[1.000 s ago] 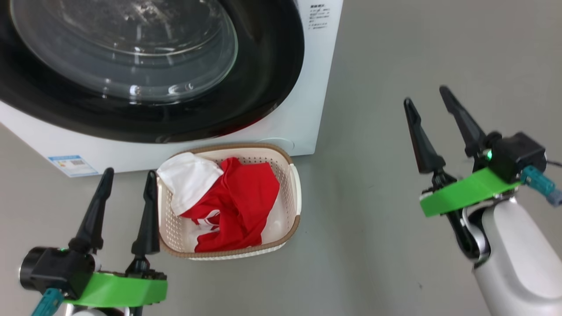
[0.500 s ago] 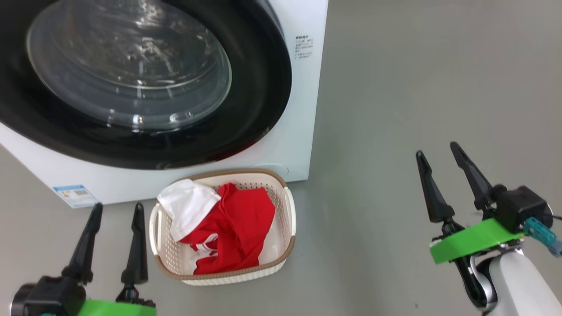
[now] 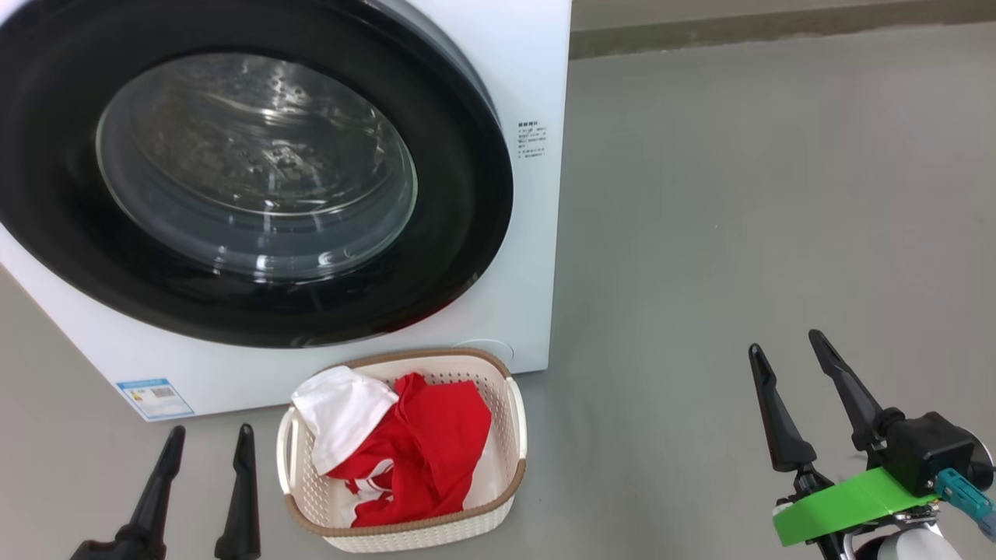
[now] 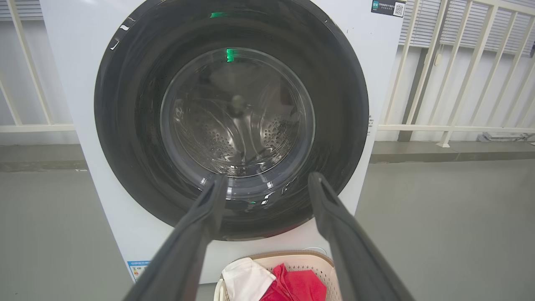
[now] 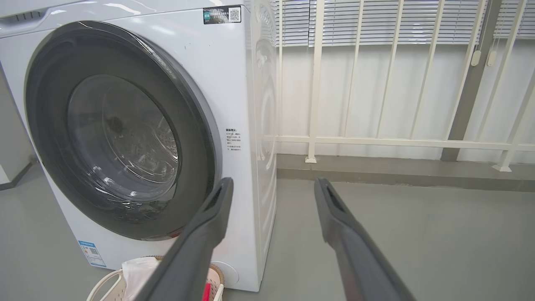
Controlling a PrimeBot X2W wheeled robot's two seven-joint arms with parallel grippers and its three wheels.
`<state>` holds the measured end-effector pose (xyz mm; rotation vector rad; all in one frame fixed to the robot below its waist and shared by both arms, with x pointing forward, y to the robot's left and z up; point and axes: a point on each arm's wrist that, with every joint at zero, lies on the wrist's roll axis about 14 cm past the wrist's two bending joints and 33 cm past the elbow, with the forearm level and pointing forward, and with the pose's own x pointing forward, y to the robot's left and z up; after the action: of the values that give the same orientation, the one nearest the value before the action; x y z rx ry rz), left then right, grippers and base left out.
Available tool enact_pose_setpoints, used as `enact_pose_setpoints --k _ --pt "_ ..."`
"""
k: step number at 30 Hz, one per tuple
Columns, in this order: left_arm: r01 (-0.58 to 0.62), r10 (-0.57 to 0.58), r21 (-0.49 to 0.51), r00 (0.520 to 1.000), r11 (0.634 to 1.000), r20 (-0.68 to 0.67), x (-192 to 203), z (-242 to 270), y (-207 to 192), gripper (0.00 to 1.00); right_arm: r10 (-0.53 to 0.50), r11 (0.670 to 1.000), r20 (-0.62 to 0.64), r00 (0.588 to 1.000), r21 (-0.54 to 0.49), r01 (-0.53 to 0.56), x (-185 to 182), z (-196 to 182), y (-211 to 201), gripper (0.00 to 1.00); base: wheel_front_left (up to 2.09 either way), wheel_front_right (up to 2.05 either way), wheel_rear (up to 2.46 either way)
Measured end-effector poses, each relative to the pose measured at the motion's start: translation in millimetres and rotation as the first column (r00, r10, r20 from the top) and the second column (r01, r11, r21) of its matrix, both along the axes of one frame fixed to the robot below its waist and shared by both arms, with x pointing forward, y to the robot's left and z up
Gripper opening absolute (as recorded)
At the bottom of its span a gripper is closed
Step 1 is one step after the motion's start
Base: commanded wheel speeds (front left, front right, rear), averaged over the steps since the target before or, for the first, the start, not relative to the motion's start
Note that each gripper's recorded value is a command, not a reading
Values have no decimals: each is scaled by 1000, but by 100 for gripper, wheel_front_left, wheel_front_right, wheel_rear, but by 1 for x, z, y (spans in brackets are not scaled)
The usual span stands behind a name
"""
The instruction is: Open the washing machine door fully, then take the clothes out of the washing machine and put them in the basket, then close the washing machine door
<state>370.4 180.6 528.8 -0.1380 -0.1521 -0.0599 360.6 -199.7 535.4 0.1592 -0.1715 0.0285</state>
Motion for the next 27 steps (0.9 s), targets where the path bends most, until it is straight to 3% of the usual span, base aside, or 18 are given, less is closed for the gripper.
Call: enact_pose_setpoints --k 21,22,27 --pt "-8 8 9 1000 1000 25 -19 8 3 100 -22 1000 20 1000 16 21 -22 4 -4 100 0 0 0" --pt "-8 8 18 1000 1000 28 -19 9 3 0 -21 1000 20 1000 16 21 -22 4 -4 0 0 0 0" --pt "-3 3 1 998 1000 -56 -23 -17 -3 0 -20 999 -79 997 42 23 -31 -29 1 0 0 0 0"
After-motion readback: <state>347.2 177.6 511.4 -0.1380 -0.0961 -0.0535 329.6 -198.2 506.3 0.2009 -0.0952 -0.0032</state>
